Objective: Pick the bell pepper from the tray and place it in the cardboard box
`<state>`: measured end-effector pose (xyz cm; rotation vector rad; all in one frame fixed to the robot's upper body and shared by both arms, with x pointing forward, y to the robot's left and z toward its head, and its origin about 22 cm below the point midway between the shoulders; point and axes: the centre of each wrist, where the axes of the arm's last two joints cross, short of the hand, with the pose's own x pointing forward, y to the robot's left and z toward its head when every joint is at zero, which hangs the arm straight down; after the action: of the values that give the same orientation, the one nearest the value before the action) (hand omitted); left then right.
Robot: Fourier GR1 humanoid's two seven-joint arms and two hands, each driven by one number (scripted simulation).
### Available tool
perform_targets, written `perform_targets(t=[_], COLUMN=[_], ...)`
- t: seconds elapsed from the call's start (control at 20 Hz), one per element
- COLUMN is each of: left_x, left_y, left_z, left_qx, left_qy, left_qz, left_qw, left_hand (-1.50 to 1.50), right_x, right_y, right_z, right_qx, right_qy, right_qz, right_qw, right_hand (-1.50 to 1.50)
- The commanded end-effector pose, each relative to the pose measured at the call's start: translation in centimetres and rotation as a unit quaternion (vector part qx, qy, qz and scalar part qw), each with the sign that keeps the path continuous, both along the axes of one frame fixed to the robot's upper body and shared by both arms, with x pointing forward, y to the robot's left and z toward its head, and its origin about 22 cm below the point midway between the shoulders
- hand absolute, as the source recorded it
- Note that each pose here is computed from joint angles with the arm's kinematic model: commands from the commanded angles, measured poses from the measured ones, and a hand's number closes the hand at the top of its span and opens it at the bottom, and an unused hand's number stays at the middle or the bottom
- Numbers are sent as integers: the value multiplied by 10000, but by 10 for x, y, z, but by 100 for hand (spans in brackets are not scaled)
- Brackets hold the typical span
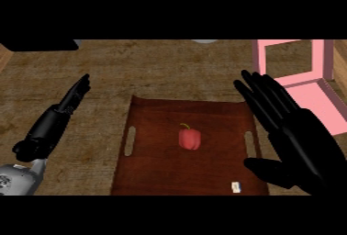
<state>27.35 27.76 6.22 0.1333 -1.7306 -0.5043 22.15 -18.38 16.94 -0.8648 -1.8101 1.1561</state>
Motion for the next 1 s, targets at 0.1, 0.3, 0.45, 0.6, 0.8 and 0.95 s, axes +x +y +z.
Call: perform_targets(t=[0.1,0.3,0.45,0.6,0.8,0.95], left_x=[7,16,7,22,20,18], left_y=[-7,-17,-16,-11,-7,-18], left_z=[6,4,-1,16,9,-2], left_qx=[-27,-41,82,25,21,-15], left_qy=[-95,-21,-25,-55,-105,-63], left_qz=[-199,-228,-255,-239,-175,-170], left_qw=[9998,9997,9996,9997,9998,9998], left_hand=[0,0,0,0,0,0], right_x=[-23,-27,-31,-34,-32,-26], right_y=[39,86,111,149,165,182], right_z=[3,5,10,-14,-16,-20], right_qx=[-1530,-2076,-2440,-2582,-2641,-2627], right_qy=[727,1121,1188,1471,1725,1870], right_qz=[-382,-410,-783,-855,-1060,-1163], right_qw=[9848,9709,9593,9510,9430,9394], right_hand=[-150,-150,-150,-150,-150,-150])
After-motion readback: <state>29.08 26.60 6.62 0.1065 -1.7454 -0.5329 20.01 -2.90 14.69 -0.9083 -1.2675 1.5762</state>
